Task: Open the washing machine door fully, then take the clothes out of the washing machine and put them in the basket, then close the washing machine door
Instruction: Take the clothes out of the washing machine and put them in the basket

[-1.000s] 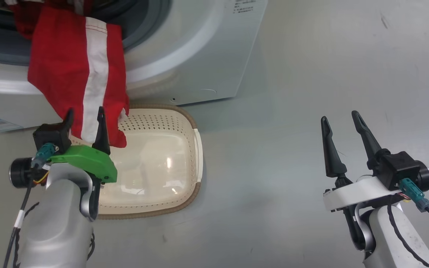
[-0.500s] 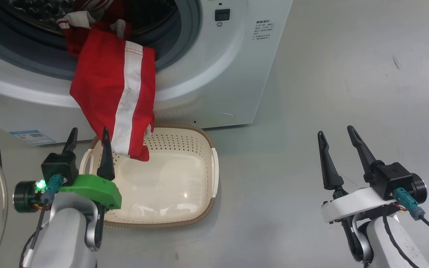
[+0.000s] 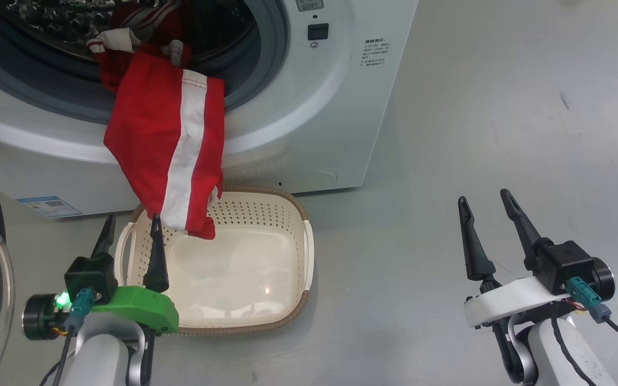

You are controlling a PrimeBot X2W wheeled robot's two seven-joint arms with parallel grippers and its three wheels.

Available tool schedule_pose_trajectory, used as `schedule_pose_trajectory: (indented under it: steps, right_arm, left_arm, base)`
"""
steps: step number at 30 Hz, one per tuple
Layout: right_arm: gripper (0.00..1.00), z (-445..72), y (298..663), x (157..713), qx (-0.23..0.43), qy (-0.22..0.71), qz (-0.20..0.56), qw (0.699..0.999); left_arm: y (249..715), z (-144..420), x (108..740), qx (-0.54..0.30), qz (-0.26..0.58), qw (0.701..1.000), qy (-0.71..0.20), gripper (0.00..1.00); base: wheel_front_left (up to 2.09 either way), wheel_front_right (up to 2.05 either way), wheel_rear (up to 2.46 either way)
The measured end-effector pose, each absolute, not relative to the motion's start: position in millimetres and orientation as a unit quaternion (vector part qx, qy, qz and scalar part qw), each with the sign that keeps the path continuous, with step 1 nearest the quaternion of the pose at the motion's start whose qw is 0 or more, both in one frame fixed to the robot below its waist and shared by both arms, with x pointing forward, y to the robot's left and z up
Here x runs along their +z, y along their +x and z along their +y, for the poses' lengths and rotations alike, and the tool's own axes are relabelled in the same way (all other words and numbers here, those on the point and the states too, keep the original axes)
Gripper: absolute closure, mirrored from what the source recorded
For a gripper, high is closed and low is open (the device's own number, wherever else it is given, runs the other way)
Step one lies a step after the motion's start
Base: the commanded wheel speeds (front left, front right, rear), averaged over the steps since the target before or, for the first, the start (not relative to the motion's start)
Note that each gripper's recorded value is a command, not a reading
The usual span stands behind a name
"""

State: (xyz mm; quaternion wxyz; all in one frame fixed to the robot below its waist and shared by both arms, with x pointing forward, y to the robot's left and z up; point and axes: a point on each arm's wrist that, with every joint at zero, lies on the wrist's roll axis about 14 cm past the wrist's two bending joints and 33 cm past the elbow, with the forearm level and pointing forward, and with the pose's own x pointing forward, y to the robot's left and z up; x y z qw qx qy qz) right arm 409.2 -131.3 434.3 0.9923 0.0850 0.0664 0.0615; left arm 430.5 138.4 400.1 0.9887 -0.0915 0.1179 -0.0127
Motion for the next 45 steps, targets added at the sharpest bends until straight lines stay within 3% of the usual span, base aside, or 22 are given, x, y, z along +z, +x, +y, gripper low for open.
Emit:
schedule_pose_trajectory:
  steps: [28, 45]
  right_arm:
    - [0.00, -131.7, 406.1, 434.5, 0.060, 0.086, 0.067, 0.992]
    - [0.00, -134.8, 406.9, 418.8, 0.054, 0.087, 0.087, 0.991]
  left_arm:
    - [418.6, 131.9, 401.3, -0.017, 0.118, 0.988, -0.097, 0.00]
    - [448.0, 116.7, 370.4, -0.050, 0.186, 0.976, -0.102, 0.00]
  base:
    - [0.00, 0.00, 0.00]
    - [0.00, 0.00, 0.00]
